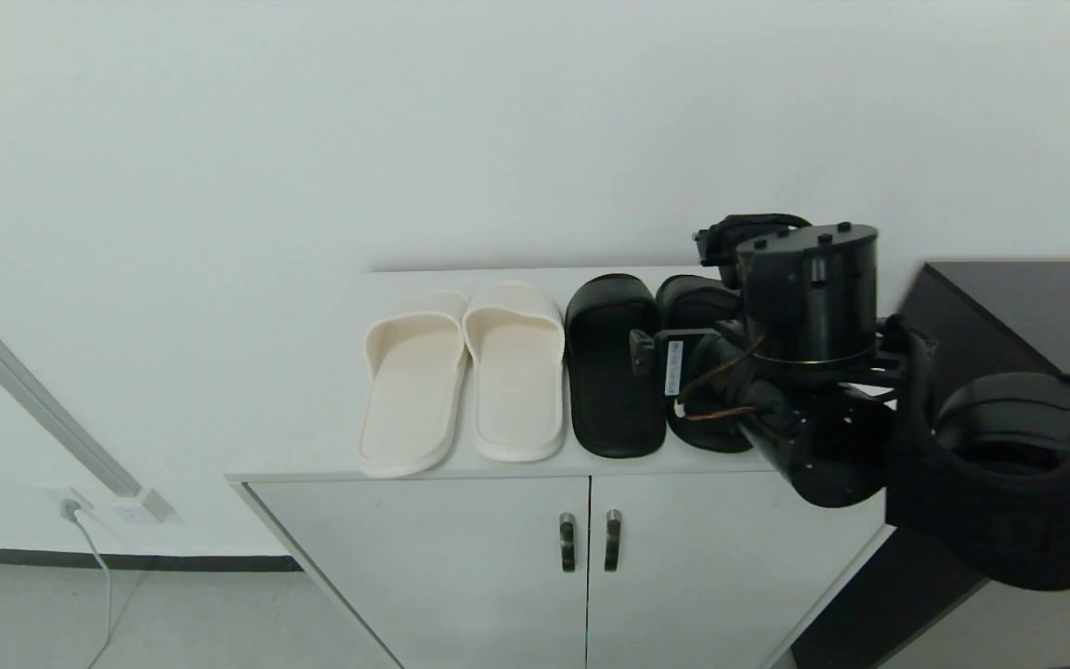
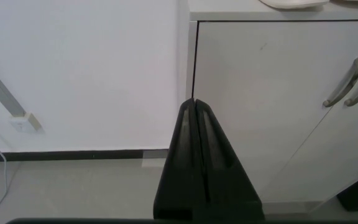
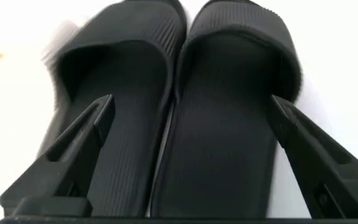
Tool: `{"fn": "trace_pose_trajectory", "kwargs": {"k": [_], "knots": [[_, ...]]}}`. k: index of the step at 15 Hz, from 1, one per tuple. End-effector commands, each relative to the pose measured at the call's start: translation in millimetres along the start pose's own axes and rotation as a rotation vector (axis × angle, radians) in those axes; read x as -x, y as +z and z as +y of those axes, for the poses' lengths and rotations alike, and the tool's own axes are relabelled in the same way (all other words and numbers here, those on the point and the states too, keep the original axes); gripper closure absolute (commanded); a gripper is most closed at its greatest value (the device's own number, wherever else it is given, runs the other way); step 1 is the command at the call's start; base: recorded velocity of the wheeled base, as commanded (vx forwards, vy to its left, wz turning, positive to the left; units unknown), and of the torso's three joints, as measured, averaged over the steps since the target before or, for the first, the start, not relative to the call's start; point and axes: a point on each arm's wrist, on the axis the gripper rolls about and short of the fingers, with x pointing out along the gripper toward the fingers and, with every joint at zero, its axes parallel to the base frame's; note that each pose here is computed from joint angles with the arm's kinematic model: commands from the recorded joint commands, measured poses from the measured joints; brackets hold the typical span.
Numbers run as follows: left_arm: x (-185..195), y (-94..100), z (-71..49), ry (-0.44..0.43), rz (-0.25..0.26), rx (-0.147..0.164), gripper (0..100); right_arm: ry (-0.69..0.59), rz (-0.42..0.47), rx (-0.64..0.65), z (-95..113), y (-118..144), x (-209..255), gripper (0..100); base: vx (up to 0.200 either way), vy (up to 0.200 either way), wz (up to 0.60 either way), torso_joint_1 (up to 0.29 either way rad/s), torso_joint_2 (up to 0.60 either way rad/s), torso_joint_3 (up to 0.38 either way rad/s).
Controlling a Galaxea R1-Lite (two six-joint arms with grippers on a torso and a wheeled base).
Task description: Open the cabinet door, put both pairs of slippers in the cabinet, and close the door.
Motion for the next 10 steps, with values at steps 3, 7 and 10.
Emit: {"fn": "trace_pose_trajectory", "kwargs": {"k": [3,7,10], "knots": [[-0.1,-0.1,0.0,0.001,0.002,0.000,100,-0.037,-0.006,0.011,18.2,-8.7,-32.7,0,0.000,0.000,0.00,0.000,0.00,0.000],[0.0,0.3,0.0,0.001,0.001,0.002,100,-0.055,-0.015,0.004,23.7,-10.6,-51.7,0,0.000,0.000,0.00,0.000,0.00,0.000],[0.0,0.3,0.0,0.001,0.001,0.002,100,-0.074,-0.021,0.003,23.5,-11.2,-64.6,0,0.000,0.000,0.00,0.000,0.00,0.000]]}}
